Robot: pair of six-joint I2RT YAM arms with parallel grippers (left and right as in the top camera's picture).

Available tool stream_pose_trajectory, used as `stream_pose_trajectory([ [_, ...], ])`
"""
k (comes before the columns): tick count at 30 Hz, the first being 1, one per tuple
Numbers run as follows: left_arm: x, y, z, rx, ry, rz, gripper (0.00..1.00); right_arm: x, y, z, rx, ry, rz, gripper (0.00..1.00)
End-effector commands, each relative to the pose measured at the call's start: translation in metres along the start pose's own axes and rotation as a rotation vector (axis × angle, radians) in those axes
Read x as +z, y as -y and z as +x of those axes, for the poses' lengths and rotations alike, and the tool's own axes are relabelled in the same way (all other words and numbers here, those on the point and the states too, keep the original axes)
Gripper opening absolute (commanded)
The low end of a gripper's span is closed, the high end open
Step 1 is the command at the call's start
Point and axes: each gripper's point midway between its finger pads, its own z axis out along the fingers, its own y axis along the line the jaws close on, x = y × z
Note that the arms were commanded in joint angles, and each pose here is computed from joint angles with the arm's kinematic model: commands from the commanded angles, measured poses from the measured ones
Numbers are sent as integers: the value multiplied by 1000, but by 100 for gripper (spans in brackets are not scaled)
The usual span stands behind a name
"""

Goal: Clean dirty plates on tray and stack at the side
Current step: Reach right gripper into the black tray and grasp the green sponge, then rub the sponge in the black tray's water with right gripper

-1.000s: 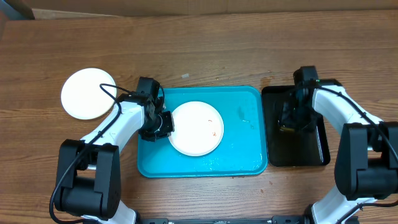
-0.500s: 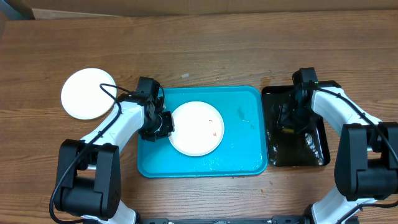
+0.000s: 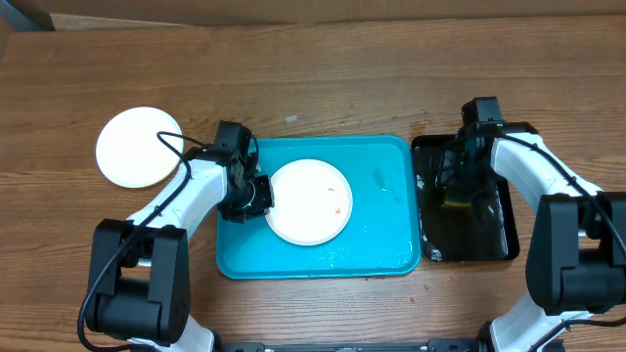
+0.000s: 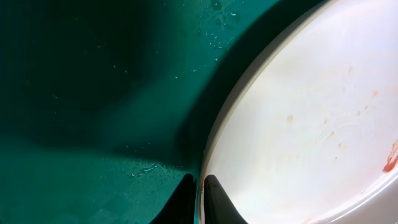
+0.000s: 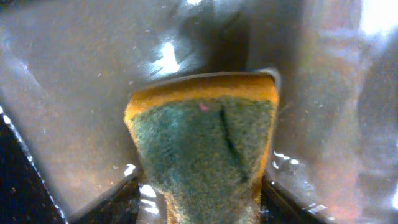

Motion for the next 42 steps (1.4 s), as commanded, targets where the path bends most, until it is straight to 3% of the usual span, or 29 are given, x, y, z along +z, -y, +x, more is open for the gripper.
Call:
stream_pose_trajectory([
  [1, -1, 1, 0, -5, 0, 6, 9, -6, -5, -10, -2, 26, -21, 9],
  [3, -1, 1, 0, -5, 0, 6, 9, -6, -5, -10, -26, 27, -20, 6],
  [4, -1, 1, 0, -5, 0, 6, 9, -6, -5, -11, -34, 33, -22, 19],
  [5, -1, 1, 0, -5, 0, 6, 9, -6, -6, -13, -38, 43, -23, 46],
  [6, -1, 1, 0, -5, 0, 6, 9, -6, -5, -16, -37, 55, -18, 54],
  [14, -1, 1, 0, -5, 0, 6, 10, -9, -1, -40, -38, 155, 15, 58],
  [16, -1, 1, 1, -5, 0, 6, 9, -9, -1, -40, -38, 154, 15, 50],
  [18, -1, 1, 1, -5, 0, 6, 9, -9, -1, -40, -38, 154, 15, 4],
  [20, -1, 1, 1, -5, -1, 6, 10, -9, -1, -40, -38, 156, 14, 4],
  [21, -1, 1, 1, -5, -1, 6, 10, -9, -2, -41, -38, 160, 13, 7],
  [22, -1, 1, 1, -5, 0, 6, 10, -9, -2, -42, -38, 165, 12, 36],
  [23, -1, 1, 1, -5, -1, 6, 10, -10, -2, -44, -38, 171, 10, 49],
  [24, -1, 1, 1, -6, -2, 5, 10, -10, -3, -46, -38, 179, 8, 55],
  [29, -1, 1, 1, -6, -3, 5, 12, -11, -5, -52, -38, 206, 2, 57],
  [31, -1, 1, 1, -6, -3, 4, 13, -11, -5, -53, -38, 207, 2, 52],
  [33, -1, 1, 1, -6, -3, 5, 13, -11, -5, -52, -38, 205, 2, 29],
  [35, -1, 1, 1, -6, -3, 5, 14, -11, -4, -52, -38, 204, 2, 20],
  [40, -1, 1, 2, -6, -4, 5, 14, -11, -4, -52, -38, 203, 2, 6],
  [42, -1, 1, 2, -6, -6, 4, 15, -11, -5, -52, -39, 205, 1, 4],
])
